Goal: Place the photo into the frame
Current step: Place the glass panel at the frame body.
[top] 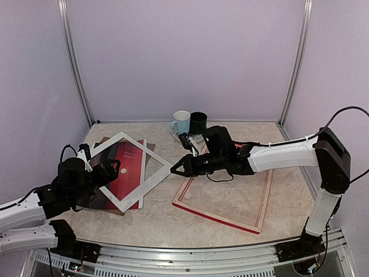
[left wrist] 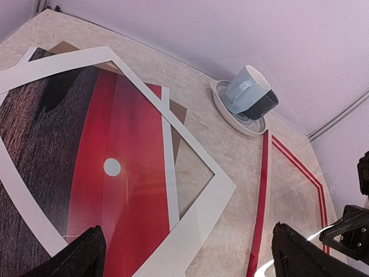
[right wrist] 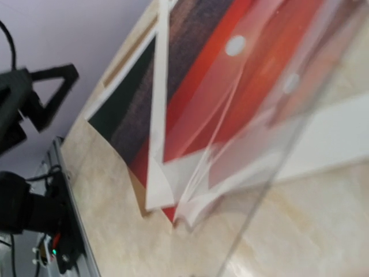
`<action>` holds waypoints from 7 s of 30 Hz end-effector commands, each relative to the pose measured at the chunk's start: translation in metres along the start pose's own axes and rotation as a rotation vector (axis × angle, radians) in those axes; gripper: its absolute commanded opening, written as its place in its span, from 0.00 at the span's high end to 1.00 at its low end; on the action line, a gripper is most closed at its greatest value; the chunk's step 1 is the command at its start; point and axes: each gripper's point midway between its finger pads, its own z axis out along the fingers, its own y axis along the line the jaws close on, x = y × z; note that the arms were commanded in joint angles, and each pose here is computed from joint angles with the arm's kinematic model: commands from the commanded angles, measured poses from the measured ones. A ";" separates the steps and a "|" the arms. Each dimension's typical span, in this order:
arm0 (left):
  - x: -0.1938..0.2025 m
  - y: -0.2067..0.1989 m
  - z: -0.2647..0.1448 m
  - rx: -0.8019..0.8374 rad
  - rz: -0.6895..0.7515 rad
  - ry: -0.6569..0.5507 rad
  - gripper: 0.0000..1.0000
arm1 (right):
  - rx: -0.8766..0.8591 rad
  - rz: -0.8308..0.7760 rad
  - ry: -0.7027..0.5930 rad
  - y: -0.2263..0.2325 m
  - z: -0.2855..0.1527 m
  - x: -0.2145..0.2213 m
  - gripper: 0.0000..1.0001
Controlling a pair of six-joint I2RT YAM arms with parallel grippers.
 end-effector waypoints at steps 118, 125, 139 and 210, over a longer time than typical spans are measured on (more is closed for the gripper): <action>0.094 -0.139 0.102 0.238 0.148 0.319 0.01 | 0.589 0.698 -0.283 -0.093 -0.219 0.180 1.00; 0.095 -0.140 0.103 0.241 0.146 0.321 0.01 | 0.591 0.693 -0.274 -0.091 -0.217 0.183 1.00; 0.097 -0.140 0.103 0.236 0.148 0.321 0.01 | 0.595 0.688 -0.272 -0.090 -0.217 0.184 1.00; 0.122 -0.144 0.113 0.194 0.156 0.362 0.01 | 0.719 0.723 -0.317 -0.110 -0.243 0.203 0.41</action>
